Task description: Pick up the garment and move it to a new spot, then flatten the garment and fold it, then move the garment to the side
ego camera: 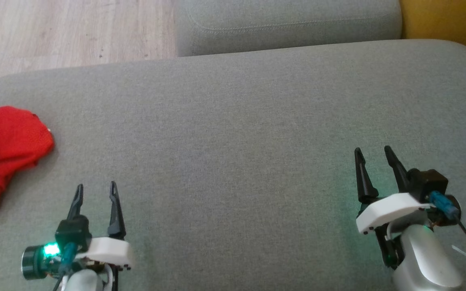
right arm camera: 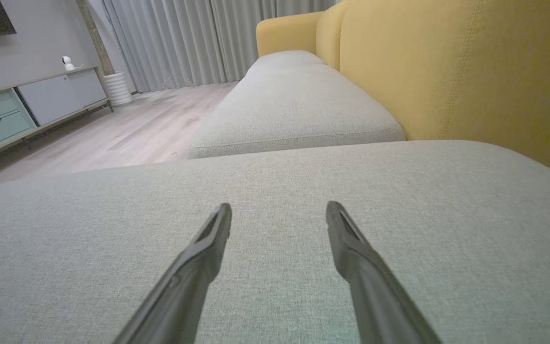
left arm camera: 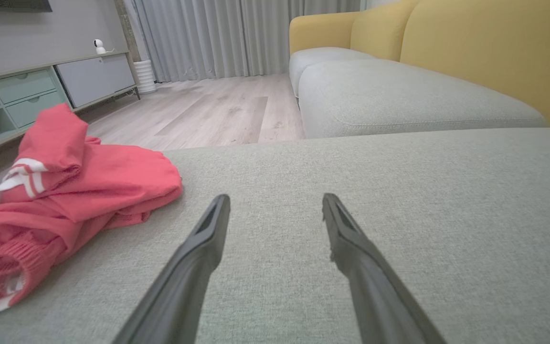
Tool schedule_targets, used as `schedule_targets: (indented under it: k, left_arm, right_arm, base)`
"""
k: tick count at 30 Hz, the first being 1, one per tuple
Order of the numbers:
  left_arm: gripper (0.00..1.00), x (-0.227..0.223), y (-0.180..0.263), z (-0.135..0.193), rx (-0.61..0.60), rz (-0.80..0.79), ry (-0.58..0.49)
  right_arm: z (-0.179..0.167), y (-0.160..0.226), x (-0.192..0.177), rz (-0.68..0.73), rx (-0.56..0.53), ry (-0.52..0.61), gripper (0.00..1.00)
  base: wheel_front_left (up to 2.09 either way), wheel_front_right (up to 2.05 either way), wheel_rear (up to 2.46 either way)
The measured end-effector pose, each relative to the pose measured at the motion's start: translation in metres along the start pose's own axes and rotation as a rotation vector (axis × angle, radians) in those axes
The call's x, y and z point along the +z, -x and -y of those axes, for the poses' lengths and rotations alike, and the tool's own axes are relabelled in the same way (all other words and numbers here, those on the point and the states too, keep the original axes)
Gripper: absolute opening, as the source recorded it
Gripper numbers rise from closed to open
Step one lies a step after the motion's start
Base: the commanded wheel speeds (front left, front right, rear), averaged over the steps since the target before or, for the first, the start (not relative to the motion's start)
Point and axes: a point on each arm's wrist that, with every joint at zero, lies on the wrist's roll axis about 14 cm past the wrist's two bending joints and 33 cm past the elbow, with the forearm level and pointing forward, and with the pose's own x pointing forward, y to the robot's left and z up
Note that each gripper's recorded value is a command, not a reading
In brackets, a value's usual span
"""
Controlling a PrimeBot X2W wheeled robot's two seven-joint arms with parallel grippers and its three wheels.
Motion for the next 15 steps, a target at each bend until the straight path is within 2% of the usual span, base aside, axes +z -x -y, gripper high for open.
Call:
schedule_targets:
  k: [15]
  left_arm:
    - [1.00, -0.019, 0.012, -0.009, 0.040, -0.051, 0.033]
  right_arm:
    - [-0.002, -0.001, -0.010, -0.031, 0.005, -0.005, 1.00]
  base:
    - [0.00, 0.00, 0.00]
